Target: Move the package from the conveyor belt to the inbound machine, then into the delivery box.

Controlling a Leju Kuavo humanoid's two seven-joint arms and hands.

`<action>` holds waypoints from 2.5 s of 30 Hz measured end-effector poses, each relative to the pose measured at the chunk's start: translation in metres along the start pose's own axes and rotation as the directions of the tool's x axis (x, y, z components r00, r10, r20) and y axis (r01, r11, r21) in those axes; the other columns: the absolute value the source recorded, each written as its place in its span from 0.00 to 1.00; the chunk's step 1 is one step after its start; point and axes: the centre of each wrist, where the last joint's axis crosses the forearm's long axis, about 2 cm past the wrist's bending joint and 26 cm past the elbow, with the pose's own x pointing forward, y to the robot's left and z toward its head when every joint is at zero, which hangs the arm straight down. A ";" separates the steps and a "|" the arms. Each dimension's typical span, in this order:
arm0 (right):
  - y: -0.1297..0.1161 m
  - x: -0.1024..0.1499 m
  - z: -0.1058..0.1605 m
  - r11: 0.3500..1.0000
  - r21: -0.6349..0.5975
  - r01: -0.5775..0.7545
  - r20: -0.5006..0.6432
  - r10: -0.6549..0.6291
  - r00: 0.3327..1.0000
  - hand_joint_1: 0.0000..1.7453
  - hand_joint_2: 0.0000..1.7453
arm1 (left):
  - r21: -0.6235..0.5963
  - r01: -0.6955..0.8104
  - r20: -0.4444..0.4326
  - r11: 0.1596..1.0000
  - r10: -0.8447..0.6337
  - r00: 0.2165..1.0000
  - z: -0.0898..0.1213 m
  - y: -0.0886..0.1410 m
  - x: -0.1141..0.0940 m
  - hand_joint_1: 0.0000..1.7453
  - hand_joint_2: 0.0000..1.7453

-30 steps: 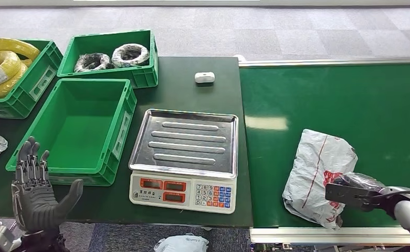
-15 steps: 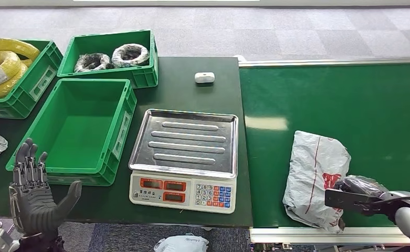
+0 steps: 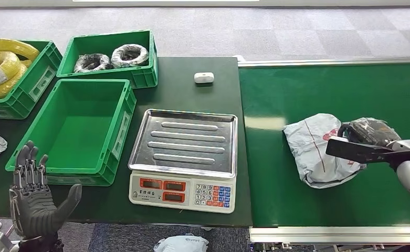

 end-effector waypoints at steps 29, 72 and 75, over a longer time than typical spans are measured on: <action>-0.108 0.268 -0.111 0.928 -0.367 0.068 0.394 0.089 0.915 1.00 1.00 | -0.071 -0.119 0.021 0.990 0.121 0.992 -0.025 -0.042 -0.020 0.00 1.00; -0.069 0.333 -0.136 0.960 -0.248 -0.133 0.375 0.222 0.900 0.00 1.00 | -0.006 -0.106 -0.004 0.994 0.106 0.994 -0.022 -0.043 -0.026 0.00 1.00; -0.058 0.320 -0.138 0.968 -0.209 -0.143 0.377 0.214 0.901 0.00 1.00 | -0.001 -0.098 0.000 0.995 0.098 0.995 -0.022 -0.041 -0.024 0.00 1.00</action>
